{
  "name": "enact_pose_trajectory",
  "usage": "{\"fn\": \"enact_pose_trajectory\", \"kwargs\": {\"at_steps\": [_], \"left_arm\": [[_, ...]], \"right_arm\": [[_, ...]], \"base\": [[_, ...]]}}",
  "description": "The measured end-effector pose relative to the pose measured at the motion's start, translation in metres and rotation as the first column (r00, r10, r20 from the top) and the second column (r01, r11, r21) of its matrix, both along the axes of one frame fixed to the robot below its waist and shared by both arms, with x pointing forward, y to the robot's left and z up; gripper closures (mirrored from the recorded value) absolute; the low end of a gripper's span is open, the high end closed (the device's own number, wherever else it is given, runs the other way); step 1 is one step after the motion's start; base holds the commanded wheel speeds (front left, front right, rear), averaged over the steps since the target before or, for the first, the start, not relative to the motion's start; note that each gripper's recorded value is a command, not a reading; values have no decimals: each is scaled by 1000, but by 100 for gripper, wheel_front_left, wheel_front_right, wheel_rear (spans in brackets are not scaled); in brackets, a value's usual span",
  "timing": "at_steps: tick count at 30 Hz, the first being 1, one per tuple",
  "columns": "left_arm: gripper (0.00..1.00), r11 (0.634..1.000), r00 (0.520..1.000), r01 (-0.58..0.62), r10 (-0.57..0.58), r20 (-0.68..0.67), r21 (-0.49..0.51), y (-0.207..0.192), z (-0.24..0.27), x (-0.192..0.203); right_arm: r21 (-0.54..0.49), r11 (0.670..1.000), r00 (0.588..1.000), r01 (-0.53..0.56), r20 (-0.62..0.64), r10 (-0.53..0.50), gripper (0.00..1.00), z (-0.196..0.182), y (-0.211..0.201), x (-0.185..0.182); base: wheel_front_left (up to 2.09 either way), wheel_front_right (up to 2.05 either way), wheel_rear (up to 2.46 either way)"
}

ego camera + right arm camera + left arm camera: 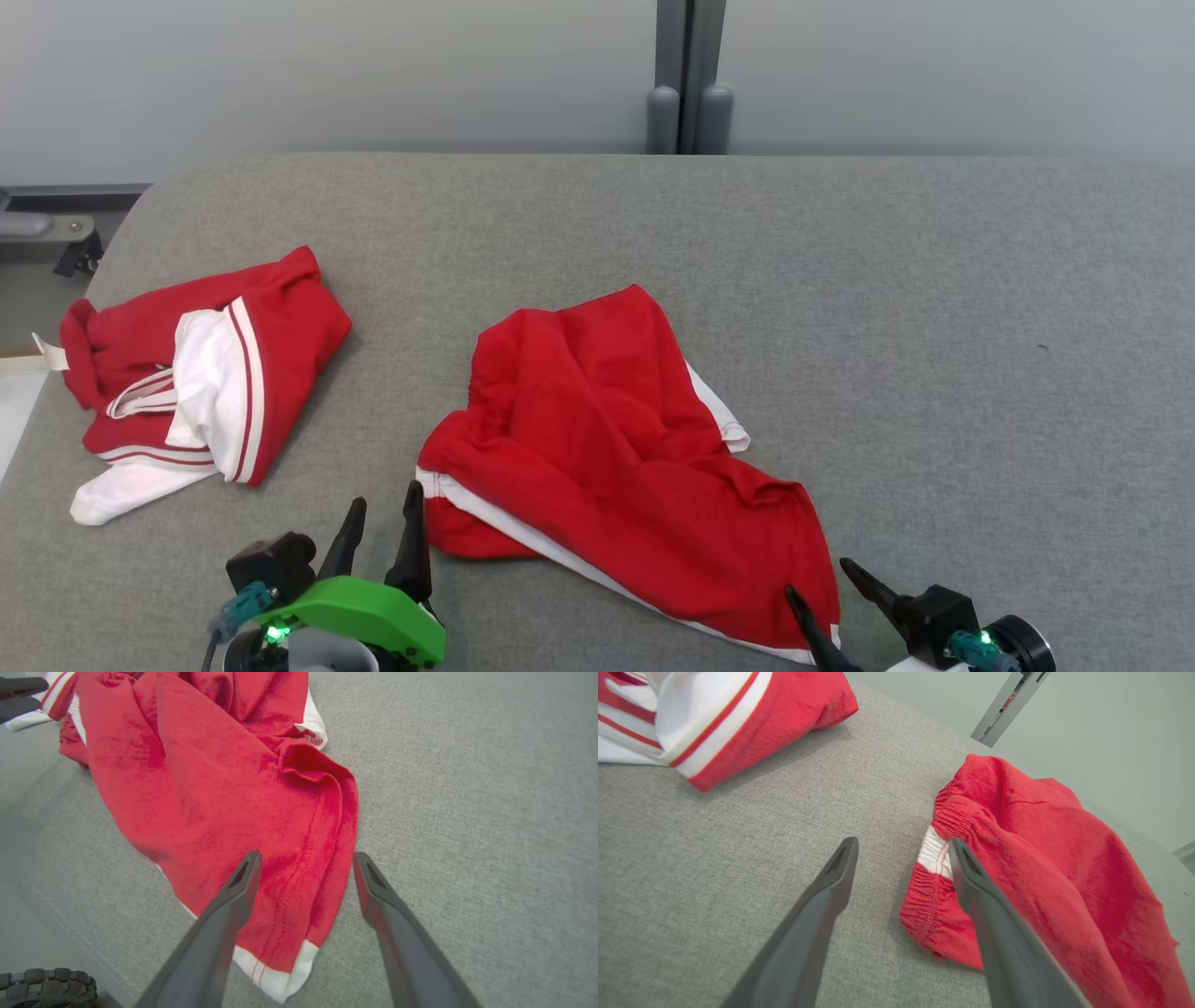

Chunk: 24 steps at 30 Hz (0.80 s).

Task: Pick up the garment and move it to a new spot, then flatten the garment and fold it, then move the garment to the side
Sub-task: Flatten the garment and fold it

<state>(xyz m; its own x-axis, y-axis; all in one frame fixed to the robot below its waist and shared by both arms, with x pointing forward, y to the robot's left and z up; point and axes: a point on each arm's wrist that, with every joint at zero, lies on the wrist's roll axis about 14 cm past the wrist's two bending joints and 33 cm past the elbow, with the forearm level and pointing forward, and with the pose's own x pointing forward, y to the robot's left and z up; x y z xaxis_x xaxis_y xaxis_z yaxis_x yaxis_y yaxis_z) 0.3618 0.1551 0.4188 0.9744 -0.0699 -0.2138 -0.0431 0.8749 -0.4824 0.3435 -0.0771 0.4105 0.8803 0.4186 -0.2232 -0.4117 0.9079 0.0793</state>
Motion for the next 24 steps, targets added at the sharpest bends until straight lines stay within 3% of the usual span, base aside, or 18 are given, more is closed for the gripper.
{"fn": "enact_pose_trajectory", "kwargs": {"at_steps": [8,11,16,17,21,22,23,24], "left_arm": [[0,1000,1000,-17,17,-8,21,8,-5,-5],[0,999,1000,-23,24,-12,23,11,-7,-7],[0,999,1000,-26,27,-14,22,11,-8,-7],[0,999,1000,-26,26,-14,23,11,-8,-7],[0,1000,1000,-19,20,-13,25,8,-8,-6],[0,1000,1000,-18,18,-13,24,8,-8,-6],[0,1000,1000,-17,17,-13,24,8,-8,-5],[0,1000,1000,-16,16,-14,23,7,-9,-5]], "right_arm": [[27,999,998,-28,-63,29,0,-14,17,5],[29,999,996,-28,-83,31,27,-19,18,7],[24,1000,995,-11,-94,13,32,-23,14,11],[25,1000,995,-5,-98,7,42,-24,13,11],[25,1000,995,9,-103,-6,60,-25,9,13],[24,1000,995,11,-104,-8,70,-26,9,14],[24,1000,994,14,-105,-11,99,-26,8,14],[24,1000,994,14,-104,-11,100,-26,8,16]], "base": [[0,0,0],[0,0,0],[0,0,0],[0,0,0],[0,0,0],[0,0,0],[0,0,0],[0,0,0]]}}
